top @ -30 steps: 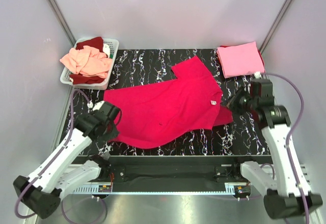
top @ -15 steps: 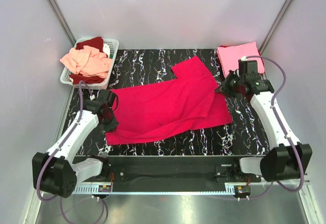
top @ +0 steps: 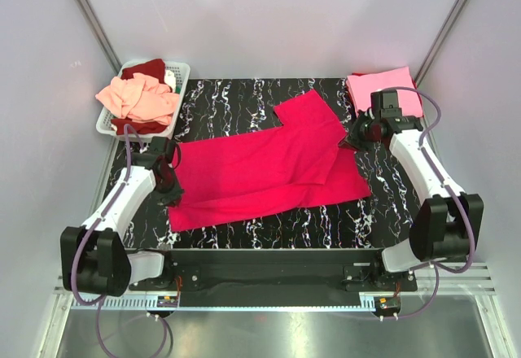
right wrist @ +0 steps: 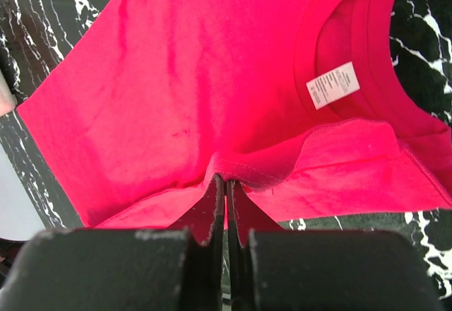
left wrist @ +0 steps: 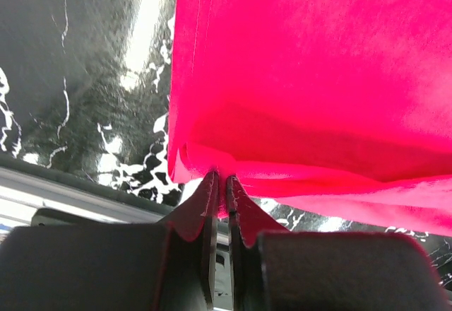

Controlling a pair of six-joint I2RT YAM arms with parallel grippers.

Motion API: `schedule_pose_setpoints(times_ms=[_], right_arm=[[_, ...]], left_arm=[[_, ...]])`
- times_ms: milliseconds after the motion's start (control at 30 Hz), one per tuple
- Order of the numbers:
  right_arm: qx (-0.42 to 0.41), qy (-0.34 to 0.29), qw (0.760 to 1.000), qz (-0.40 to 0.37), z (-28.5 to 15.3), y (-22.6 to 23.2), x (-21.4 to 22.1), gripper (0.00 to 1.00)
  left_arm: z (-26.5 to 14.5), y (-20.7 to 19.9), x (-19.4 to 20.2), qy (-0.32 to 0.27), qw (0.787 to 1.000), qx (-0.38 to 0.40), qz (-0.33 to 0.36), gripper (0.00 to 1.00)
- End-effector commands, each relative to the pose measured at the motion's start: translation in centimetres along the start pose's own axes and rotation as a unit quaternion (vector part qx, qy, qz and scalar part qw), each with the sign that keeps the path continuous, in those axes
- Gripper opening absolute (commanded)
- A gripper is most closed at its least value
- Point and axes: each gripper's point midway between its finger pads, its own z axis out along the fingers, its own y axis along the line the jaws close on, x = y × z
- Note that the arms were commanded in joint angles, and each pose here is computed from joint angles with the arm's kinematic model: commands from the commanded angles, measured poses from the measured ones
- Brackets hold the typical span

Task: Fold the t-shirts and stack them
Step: Fold the tshirt

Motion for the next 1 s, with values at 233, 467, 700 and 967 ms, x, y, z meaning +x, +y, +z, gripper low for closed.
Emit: schedule_pose_setpoints(times_ms=[233, 467, 700, 967], right_arm=[[-0.005, -0.029, 0.999, -0.015, 2.3, 1.3, -3.6, 0.00], [0.009, -0.006, 1.000, -0.015, 5.4, 0.7, -3.9, 0.00], [0.009, 0.011, 1.000, -0.018, 9.2, 1.2, -5.6, 0.02], [-0.047, 0.061, 0.996, -0.042, 11.3, 5.3, -8.4, 0.69]], left_arm=[[0.4, -0.7, -3.0, -0.017, 1.000, 0.020, 0.010, 0.09], [1.6, -0.6, -4.0, -0.006, 1.000, 0.003, 0.021, 0.08], [2.6, -0.7, -5.3, 0.002, 1.000, -0.012, 0.018, 0.19], [-1.7, -1.4, -9.0, -0.052, 0.998, -0.005, -0.023, 0.50]])
